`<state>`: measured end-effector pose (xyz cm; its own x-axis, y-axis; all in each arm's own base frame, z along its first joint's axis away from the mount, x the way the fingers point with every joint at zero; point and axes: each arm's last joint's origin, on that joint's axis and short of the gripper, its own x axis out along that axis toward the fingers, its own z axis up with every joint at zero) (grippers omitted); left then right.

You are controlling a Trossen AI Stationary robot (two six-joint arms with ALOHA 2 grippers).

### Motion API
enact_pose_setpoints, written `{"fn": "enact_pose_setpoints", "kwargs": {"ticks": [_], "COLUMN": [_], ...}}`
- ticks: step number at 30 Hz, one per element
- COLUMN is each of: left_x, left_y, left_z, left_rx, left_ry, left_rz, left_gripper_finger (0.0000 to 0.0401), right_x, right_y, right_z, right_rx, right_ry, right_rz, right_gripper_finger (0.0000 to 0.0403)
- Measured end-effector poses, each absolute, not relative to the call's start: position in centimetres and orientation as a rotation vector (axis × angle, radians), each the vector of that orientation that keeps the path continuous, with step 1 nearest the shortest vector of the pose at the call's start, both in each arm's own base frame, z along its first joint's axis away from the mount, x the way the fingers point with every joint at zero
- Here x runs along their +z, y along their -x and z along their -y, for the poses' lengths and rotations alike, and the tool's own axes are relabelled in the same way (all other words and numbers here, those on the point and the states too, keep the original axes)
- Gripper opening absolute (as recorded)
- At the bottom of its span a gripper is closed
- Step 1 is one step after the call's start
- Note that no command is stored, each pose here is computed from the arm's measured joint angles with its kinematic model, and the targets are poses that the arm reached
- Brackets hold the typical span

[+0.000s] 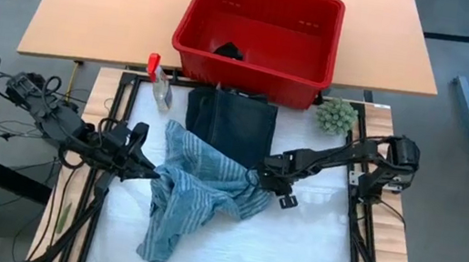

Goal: Fold Laundry from Bin
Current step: Fold the blue long sleeve on the table

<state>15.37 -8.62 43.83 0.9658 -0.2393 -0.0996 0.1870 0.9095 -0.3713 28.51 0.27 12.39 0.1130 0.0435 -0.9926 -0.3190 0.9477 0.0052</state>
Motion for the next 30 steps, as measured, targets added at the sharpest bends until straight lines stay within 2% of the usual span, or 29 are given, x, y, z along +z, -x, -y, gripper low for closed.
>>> {"fn": "enact_pose_setpoints", "kwargs": {"ticks": [2, 3, 6, 8, 13, 15, 18, 21, 25, 28, 30], "left_x": [43.8, 43.8, 44.2, 44.8, 48.5, 49.9, 51.4, 52.9, 54.8, 56.0, 56.9], "left_y": [-15.4, -15.4, -15.2, -15.1, -14.3, -13.5, -12.6, -12.0, -11.7, -11.1, -10.3], "left_z": [8.6, 8.6, 8.6, 8.5, 8.2, 7.8, 7.0, 6.5, 5.8, 4.7, 3.9], "left_rx": [-0.222, -0.222, -0.236, -0.257, -0.370, -0.376, -0.307, -0.253, -0.099, 0.069, 0.151], "left_ry": [0.364, 0.364, 0.370, 0.371, 0.368, 0.353, 0.337, 0.325, 0.289, 0.260, 0.216], "left_rz": [-0.144, -0.143, -0.117, -0.059, 0.324, 0.460, 0.531, 0.574, 0.614, 0.617, 0.617], "left_gripper_finger": [0.0000, 0.0000, 0.0000, 0.0000, 0.0000, 0.0000, 0.0000, 0.0000, 0.0000, 0.0000, 0.0000], "right_x": [13.0, 13.7, 16.8, 20.8, 30.8, 35.2, 40.8, 45.4, 49.3, 50.9, 51.3], "right_y": [-28.1, -27.9, -26.8, -26.0, -21.4, -19.0, -14.2, -9.7, -5.4, -4.2, -4.5], "right_z": [-0.2, -0.2, -0.2, -0.2, -0.5, -0.4, -0.2, -0.1, 0.4, 0.9, 1.3], "right_rx": [0.250, 0.232, 0.176, 0.146, 0.140, 0.099, 0.050, 0.019, -0.154, -0.287, -0.422], "right_ry": [0.211, 0.203, 0.163, 0.141, -0.015, -0.107, -0.221, -0.261, -0.304, -0.255, -0.197], "right_rz": [-1.441, -1.430, -1.460, -1.422, -1.342, -1.195, -0.952, -0.588, -0.108, 0.085, 0.126], "right_gripper_finger": [0.0027, 0.0020, 0.0024, 0.0021, 0.0017, 0.0017, 0.0017, 0.0017, 0.0017, 0.0017, 0.0017]}}
